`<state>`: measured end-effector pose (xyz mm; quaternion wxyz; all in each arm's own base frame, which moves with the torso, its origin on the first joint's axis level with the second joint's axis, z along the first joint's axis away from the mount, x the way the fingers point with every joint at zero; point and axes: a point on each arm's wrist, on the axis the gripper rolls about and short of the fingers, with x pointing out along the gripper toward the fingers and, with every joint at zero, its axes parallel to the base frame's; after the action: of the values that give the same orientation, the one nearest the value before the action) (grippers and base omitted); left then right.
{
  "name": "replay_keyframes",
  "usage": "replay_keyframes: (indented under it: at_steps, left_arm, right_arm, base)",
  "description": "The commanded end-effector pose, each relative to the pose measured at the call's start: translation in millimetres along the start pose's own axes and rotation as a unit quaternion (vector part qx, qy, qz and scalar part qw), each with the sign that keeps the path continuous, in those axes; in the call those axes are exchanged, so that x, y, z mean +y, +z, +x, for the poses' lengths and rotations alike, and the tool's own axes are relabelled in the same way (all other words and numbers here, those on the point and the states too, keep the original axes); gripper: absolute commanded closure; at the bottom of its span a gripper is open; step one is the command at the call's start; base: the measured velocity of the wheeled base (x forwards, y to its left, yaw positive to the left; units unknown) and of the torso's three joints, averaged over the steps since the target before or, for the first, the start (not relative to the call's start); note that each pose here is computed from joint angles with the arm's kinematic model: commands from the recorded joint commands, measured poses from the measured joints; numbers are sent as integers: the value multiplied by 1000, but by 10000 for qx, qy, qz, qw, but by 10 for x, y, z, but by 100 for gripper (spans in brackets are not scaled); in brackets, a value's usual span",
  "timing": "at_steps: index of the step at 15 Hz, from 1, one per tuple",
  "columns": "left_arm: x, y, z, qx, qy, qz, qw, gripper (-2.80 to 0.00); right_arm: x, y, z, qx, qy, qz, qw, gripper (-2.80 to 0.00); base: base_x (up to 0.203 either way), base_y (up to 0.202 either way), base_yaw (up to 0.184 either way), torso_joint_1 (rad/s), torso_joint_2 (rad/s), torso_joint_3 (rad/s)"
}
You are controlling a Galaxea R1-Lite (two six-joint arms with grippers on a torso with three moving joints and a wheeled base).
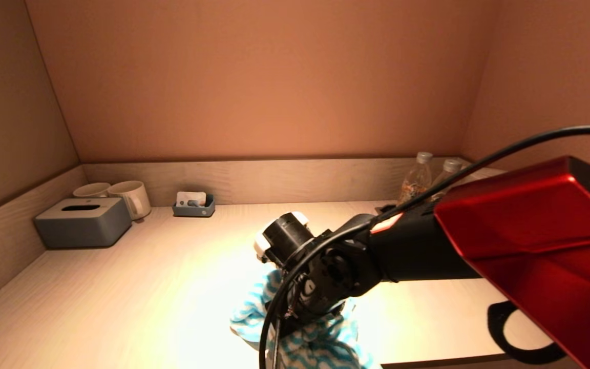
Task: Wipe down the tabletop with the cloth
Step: Sweep the stains on the table
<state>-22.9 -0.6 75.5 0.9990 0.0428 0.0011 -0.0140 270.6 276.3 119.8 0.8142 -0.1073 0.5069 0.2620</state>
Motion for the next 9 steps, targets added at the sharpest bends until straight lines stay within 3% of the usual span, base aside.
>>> replay_keyframes:
  at_steps: [1,6,9]
  left_arm:
    - [0,0,0,-2,1,1,10000,0]
    - [0,0,0,-2,1,1,10000,0]
    - [0,0,0,-2,1,1,10000,0]
  right_arm:
    - [82,156,193,-110,21,-33,9999,0]
    - [200,559,382,-366,18,-58,9993,0]
    - [73,595,517,-298,-529,20,9982,0]
  base:
    - [0,0,0,0,0,0]
    - [0,0,0,0,0,0]
    - [0,0,0,0,0,0]
